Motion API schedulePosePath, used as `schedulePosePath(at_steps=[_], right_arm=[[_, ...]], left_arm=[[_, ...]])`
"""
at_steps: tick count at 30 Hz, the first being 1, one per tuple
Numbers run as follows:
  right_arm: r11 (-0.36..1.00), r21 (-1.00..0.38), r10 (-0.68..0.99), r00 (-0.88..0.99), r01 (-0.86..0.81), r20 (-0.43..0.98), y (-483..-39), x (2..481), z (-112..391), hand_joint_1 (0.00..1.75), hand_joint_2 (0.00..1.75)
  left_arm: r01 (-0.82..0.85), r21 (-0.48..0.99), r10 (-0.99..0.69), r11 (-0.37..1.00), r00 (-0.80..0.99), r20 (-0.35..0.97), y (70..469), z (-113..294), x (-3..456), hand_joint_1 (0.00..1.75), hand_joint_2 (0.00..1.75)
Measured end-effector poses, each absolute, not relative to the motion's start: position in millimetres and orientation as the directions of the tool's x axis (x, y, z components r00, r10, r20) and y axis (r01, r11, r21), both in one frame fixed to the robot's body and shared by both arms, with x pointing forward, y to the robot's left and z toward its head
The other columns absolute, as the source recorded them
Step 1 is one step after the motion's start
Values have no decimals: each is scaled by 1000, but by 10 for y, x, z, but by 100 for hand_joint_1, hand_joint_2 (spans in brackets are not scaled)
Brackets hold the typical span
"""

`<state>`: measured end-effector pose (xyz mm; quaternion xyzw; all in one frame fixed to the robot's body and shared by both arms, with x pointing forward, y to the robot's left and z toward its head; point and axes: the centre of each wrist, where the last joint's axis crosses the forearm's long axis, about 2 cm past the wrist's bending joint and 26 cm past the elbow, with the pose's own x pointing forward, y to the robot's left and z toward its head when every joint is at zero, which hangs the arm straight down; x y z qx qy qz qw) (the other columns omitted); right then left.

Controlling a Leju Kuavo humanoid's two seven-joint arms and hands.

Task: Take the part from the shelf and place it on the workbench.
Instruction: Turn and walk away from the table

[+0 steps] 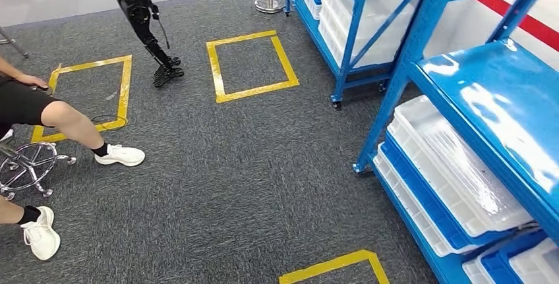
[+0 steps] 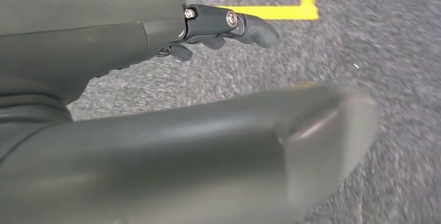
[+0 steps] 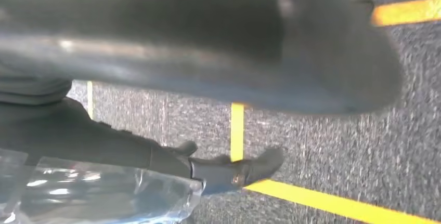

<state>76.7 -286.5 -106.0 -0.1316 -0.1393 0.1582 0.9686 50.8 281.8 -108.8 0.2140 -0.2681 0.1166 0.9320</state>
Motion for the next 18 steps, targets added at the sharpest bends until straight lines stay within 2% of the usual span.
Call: schedulePosePath(at_steps=[18], right_arm=[[918,-289,338,916,-271,217,-2826,670,-1076,0,0]], left_arm=[[-330,334,99,883,827,554,2818,-1086,523,0,0]])
